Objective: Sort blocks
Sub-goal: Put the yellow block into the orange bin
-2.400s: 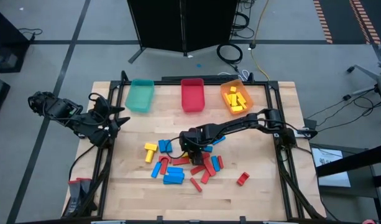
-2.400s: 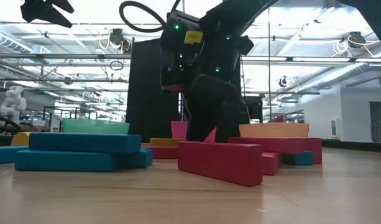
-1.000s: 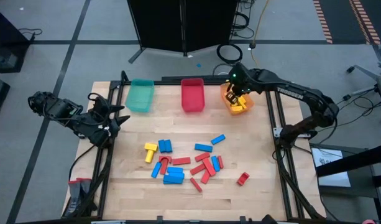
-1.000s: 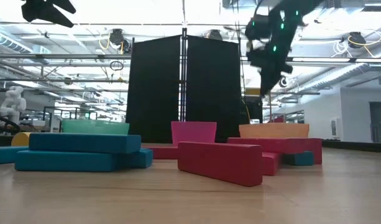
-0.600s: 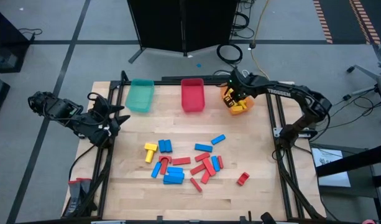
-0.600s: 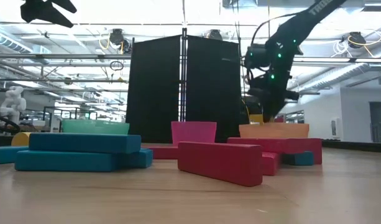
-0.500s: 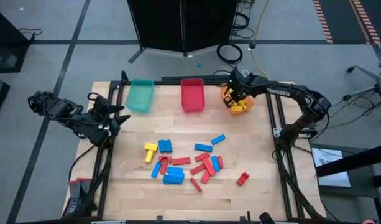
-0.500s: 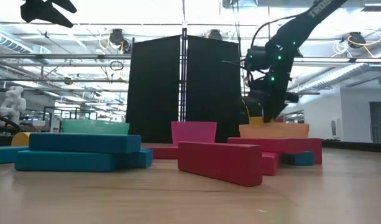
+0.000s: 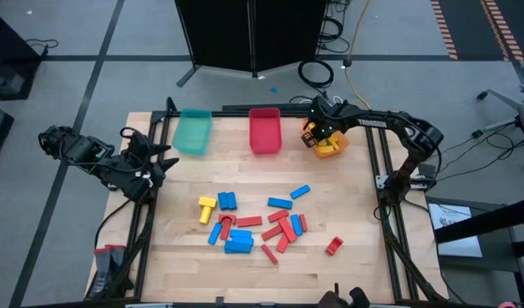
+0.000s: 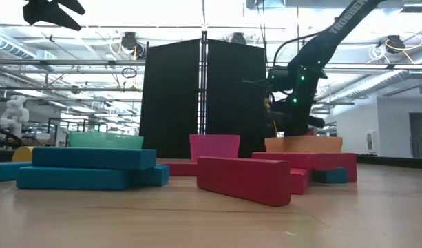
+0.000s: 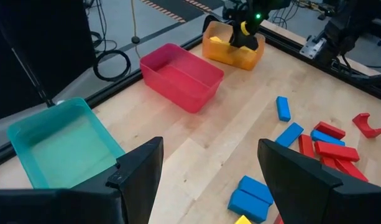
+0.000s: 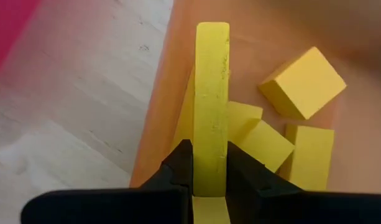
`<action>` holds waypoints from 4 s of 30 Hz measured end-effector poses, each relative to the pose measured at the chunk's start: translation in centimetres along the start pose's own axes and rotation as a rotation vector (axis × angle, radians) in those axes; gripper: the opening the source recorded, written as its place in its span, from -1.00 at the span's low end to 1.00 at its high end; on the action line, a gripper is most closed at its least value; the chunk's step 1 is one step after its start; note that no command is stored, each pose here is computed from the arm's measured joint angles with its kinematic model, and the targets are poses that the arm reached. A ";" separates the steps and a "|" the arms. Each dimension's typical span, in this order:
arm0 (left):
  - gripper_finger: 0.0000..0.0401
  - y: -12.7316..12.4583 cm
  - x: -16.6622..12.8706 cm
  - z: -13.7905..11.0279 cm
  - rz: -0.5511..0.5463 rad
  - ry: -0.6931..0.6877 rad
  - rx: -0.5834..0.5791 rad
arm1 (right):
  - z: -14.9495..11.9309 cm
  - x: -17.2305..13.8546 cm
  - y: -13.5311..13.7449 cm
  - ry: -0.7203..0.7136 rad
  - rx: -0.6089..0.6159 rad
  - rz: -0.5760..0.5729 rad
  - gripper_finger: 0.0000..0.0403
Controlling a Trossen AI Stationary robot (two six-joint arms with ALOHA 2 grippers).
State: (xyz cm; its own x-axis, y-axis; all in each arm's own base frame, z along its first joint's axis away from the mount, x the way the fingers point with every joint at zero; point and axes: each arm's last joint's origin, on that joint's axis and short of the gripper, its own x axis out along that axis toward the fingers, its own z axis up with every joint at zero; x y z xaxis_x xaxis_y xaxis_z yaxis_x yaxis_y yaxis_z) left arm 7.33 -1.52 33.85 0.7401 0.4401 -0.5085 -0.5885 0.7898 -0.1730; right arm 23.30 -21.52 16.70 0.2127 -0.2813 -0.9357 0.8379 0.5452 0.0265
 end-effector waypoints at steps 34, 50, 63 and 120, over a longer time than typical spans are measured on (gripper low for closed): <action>0.33 -8.4 7.5 -3.8 0.038 0.498 0.586 | 3.1 -31.8 0.8 -0.422 -0.354 0.279 -0.02; 0.33 -6.9 12.9 -8.2 -0.190 0.724 0.697 | -6.3 -37.6 -1.2 -0.363 -0.336 0.355 -0.02; 0.33 -5.7 15.0 -8.4 -0.238 0.745 0.593 | -10.0 -40.2 -3.2 -0.471 -0.253 0.395 -0.02; -0.33 -9.9 23.3 0.6 -0.214 0.519 0.428 | -11.8 -41.2 -4.3 -0.541 -0.243 0.345 -0.03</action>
State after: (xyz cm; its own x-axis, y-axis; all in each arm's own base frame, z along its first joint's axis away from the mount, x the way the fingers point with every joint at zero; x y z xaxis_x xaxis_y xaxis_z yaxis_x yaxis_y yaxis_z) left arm 30.59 1.18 24.26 0.5117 0.0799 -0.8554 -0.1890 0.9817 -0.0214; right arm 5.04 -2.98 50.97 0.7216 -0.3799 -0.5788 0.5536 0.8187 0.1527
